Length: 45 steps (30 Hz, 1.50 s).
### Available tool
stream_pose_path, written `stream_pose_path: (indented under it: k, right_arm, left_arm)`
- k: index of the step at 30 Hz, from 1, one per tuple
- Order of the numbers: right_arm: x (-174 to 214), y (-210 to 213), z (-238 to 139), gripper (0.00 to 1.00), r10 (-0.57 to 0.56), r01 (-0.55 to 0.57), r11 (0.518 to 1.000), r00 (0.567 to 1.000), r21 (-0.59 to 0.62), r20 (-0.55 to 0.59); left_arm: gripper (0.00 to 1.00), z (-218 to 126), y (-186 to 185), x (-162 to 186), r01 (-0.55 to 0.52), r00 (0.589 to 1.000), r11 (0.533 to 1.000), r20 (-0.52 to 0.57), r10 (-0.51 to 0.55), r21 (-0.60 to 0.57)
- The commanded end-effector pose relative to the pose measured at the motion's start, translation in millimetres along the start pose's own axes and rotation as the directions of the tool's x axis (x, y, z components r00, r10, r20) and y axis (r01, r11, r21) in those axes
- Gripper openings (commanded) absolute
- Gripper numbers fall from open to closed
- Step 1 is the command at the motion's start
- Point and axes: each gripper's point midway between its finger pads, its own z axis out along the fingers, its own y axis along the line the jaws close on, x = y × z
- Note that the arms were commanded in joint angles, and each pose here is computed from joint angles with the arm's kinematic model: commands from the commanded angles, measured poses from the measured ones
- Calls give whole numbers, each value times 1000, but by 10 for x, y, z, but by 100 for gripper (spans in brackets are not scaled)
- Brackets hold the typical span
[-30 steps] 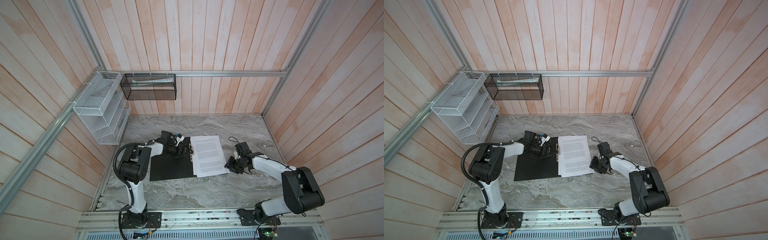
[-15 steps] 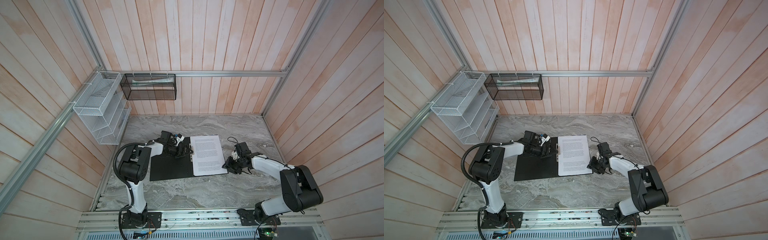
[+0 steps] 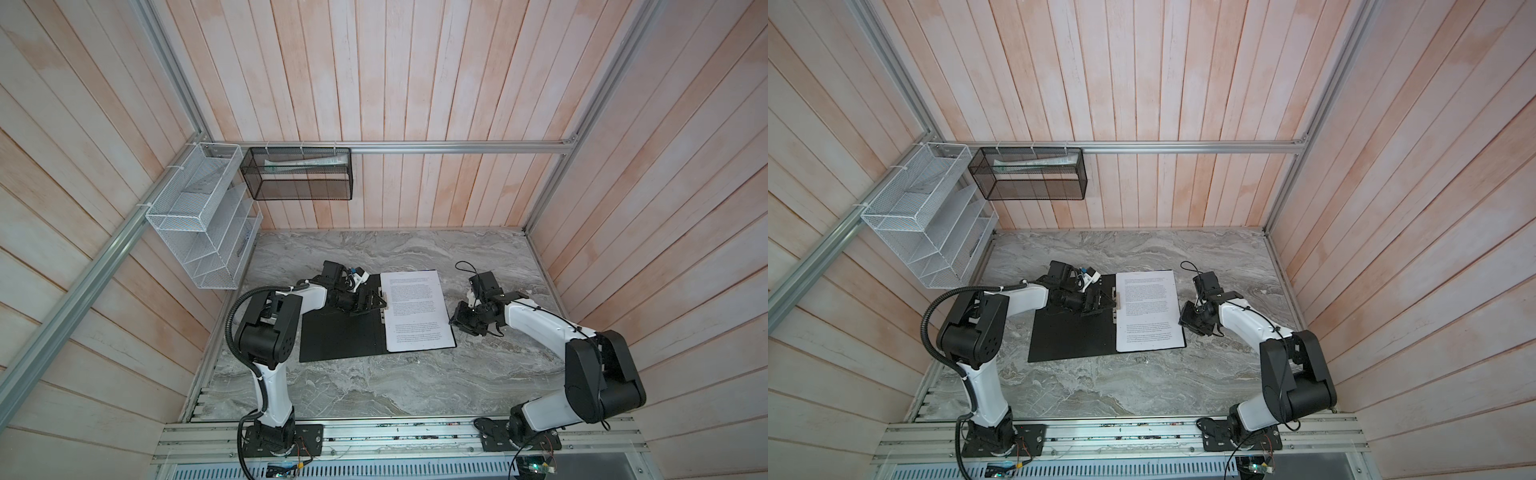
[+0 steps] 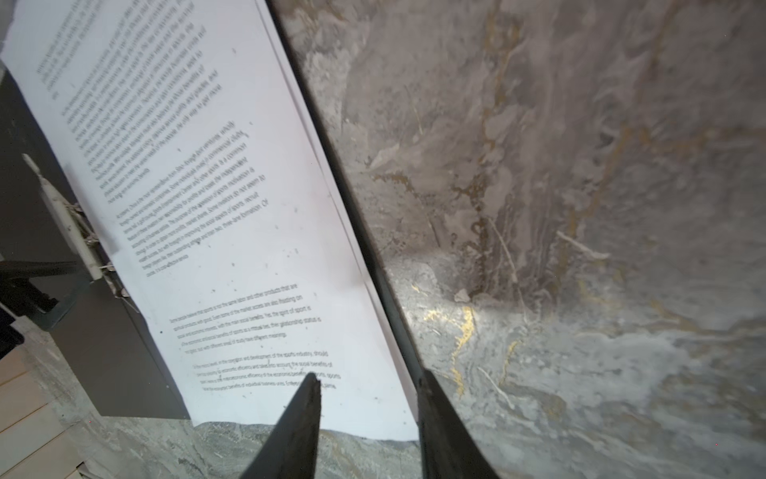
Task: Put the files into the folder
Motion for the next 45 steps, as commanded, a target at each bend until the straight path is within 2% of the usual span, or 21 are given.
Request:
stream_pose_path:
  k: [1, 5, 9, 11, 14, 18, 20, 24, 28, 45]
  right_arm:
    - [-219, 339, -248, 36, -106, 111, 992, 992, -65, 74]
    - [-416, 880, -320, 32, -222, 232, 955, 972, -184, 78]
    - [-531, 1367, -127, 30, -360, 359, 897, 932, -256, 47]
    - [-568, 1605, 20, 29, -416, 406, 865, 909, -294, 30]
    - [-594, 1897, 292, 28, -472, 439, 823, 882, -359, -2]
    - [-646, 2144, 568, 27, -507, 460, 796, 862, -392, -18]
    - [-635, 2203, 705, 27, -520, 466, 790, 854, -398, -33]
    - [-546, 2292, 939, 27, -564, 497, 773, 823, -394, -65]
    - [-470, 2381, 1093, 27, -595, 517, 757, 798, -399, -95]
    - [-244, 2444, 1428, 29, -637, 541, 745, 751, -390, -175]
  left_arm:
    - [100, -184, -54, -85, -57, 998, 997, 21, 58, -60]
    - [100, -506, -91, -174, -77, 993, 994, 82, 84, -83]
    - [100, -784, -42, -204, -137, 978, 976, 131, 160, -167]
    - [100, -811, -34, -148, -179, 970, 966, 131, 205, -185]
    - [99, -776, 6, -30, -177, 970, 970, 139, 201, -168]
    - [96, -675, 26, 61, -181, 971, 979, 139, 193, -96]
    - [90, -616, 19, 91, -180, 975, 983, 126, 185, -44]
    - [84, -552, 87, 95, -158, 981, 987, 109, 158, -13]
    - [83, -536, 141, 108, -140, 984, 990, 113, 139, 5]
    - [86, -451, 374, 135, -30, 995, 999, 98, 27, 25]
